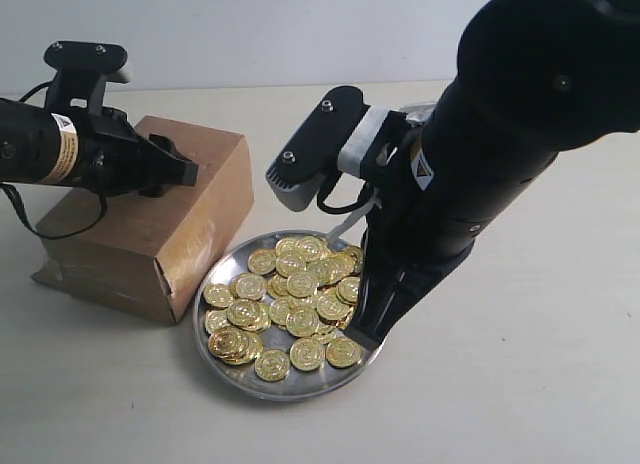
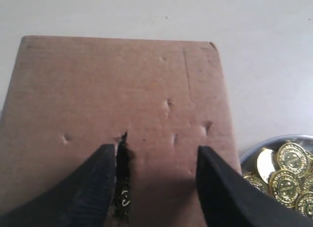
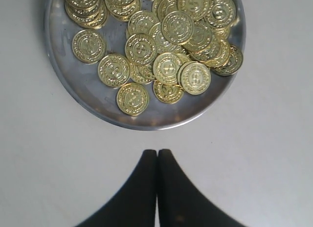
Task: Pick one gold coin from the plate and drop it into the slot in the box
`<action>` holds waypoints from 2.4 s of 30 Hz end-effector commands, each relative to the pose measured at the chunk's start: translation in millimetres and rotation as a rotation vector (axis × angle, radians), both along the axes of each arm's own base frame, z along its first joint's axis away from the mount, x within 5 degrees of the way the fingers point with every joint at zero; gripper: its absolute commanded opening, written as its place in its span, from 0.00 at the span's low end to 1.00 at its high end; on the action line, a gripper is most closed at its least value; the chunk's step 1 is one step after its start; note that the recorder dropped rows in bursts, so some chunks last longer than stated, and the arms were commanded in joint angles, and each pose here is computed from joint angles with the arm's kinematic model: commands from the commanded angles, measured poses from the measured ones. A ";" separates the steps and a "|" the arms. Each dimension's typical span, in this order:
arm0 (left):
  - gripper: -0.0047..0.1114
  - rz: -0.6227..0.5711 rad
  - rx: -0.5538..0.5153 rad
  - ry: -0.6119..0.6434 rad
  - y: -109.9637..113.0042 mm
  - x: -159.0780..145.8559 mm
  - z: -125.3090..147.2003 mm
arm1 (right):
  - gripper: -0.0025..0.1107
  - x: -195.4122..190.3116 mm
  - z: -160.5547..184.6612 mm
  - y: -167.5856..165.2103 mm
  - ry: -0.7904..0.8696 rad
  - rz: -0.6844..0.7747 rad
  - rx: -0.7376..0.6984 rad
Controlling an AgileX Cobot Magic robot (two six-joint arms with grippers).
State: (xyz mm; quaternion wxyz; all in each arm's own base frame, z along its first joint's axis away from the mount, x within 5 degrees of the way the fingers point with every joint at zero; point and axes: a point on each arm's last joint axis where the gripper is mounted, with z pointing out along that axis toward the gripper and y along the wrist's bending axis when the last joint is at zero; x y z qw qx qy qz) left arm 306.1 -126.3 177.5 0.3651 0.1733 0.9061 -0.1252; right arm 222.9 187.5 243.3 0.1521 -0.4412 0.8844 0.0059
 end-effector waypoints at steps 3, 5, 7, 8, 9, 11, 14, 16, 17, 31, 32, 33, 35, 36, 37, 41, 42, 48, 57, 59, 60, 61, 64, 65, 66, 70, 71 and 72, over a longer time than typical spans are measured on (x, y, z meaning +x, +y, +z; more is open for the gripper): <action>0.53 0.013 -0.009 -0.043 2.9 -3.9 14.3 | 0.02 -1.3 1.6 -0.5 -0.010 -0.004 0.012; 0.53 0.013 -0.028 -0.091 4.3 -7.5 30.8 | 0.02 -1.3 1.6 -0.5 -0.010 -0.004 0.012; 0.53 0.013 -0.047 -0.142 6.1 -12.4 48.3 | 0.02 -1.3 1.6 -0.5 -0.010 -0.004 0.012; 0.52 0.009 -0.064 -0.169 6.8 -16.0 58.5 | 0.02 -1.2 1.6 -0.4 -0.012 -0.003 0.013; 0.52 0.003 -0.080 -0.197 7.6 -20.1 69.0 | 0.02 -0.5 1.9 0.2 -0.019 -0.002 0.020; 0.47 -0.010 -0.110 -0.250 9.3 -28.6 88.0 | 0.02 1.0 2.8 1.7 -0.038 0.000 0.038; 0.28 -0.032 -0.157 -0.340 13.3 -45.4 118.6 | 0.02 4.4 6.6 4.4 -0.091 0.010 0.076; 0.11 -0.051 -0.188 -0.391 15.6 -57.1 135.7 | 0.02 5.7 11.5 3.7 -0.134 0.023 0.085; 0.04 -0.065 -0.199 -0.420 16.9 -63.7 144.4 | 0.02 6.4 14.2 3.2 -0.159 0.031 0.088; 0.04 -0.081 -0.303 -0.664 45.7 -144.6 193.9 | 0.02 -19.1 103.5 -20.1 -0.557 0.058 0.380; 0.04 -0.076 -0.305 -0.670 47.8 -148.8 192.5 | 0.02 -23.0 109.3 -23.6 -0.577 0.065 0.387; 0.04 -0.075 -0.309 -0.685 50.4 -155.2 192.9 | 0.02 -28.0 116.4 -28.0 -0.601 0.072 0.398; 0.04 -0.073 -0.315 -0.706 54.0 -164.2 192.7 | 0.02 -37.0 128.8 -37.2 -0.650 0.080 0.410; 0.04 -0.074 -0.320 -0.721 56.2 -170.0 193.5 | 0.02 -42.0 135.3 -42.4 -0.679 0.083 0.415; 0.04 -0.076 -0.325 -0.734 57.4 -173.9 195.1 | 0.02 -47.2 141.5 -47.1 -0.701 0.082 0.430; 0.04 -0.086 -0.347 -0.791 62.9 -190.5 202.2 | 0.02 -67.3 158.7 -65.8 -0.748 0.070 0.464; 0.04 -0.087 -0.354 -0.811 64.8 -195.7 204.9 | 0.02 -72.6 161.5 -71.0 -0.752 0.065 0.465; 0.04 -0.099 -0.369 -0.876 70.4 -212.4 212.5 | 0.02 -97.8 170.5 -96.1 -0.740 0.016 0.468; 0.04 -0.104 -0.376 -0.894 71.9 -217.7 214.5 | 0.02 -118.4 182.6 -114.2 -0.802 0.008 0.523; 0.04 -0.104 -0.376 -0.894 71.9 -217.7 214.5 | 0.02 -119.5 183.4 -115.2 -0.807 0.008 0.527; 0.04 -0.104 -0.376 -0.894 71.9 -217.7 214.5 | 0.02 -120.2 183.8 -115.8 -0.809 0.008 0.529; 0.04 -0.104 -0.376 -0.894 71.9 -217.7 214.5 | 0.02 -120.2 183.8 -115.8 -0.809 0.008 0.529; 0.04 -0.107 -0.379 -0.898 72.1 -219.0 215.0 | 0.02 -120.8 184.1 -116.4 -0.811 0.008 0.531; 0.04 -0.108 -0.381 -0.904 72.8 -221.0 215.1 | 0.02 -120.7 184.0 -116.1 -0.809 0.008 0.532; 0.04 -0.106 -0.383 -0.912 73.8 -223.1 215.8 | 0.02 -121.2 184.2 -116.4 -0.809 0.007 0.535; 0.04 -0.096 -0.385 -0.972 81.6 -240.9 216.2 | 0.02 -128.1 187.9 -125.3 -0.821 -0.035 0.573; 0.04 -0.083 -0.382 -0.993 84.3 -245.6 216.3 | 0.02 -130.1 188.8 -128.0 -0.820 -0.055 0.591; 0.04 -0.064 -0.377 -1.018 87.5 -251.5 215.9 | 0.02 -132.1 189.6 -130.8 -0.817 -0.077 0.606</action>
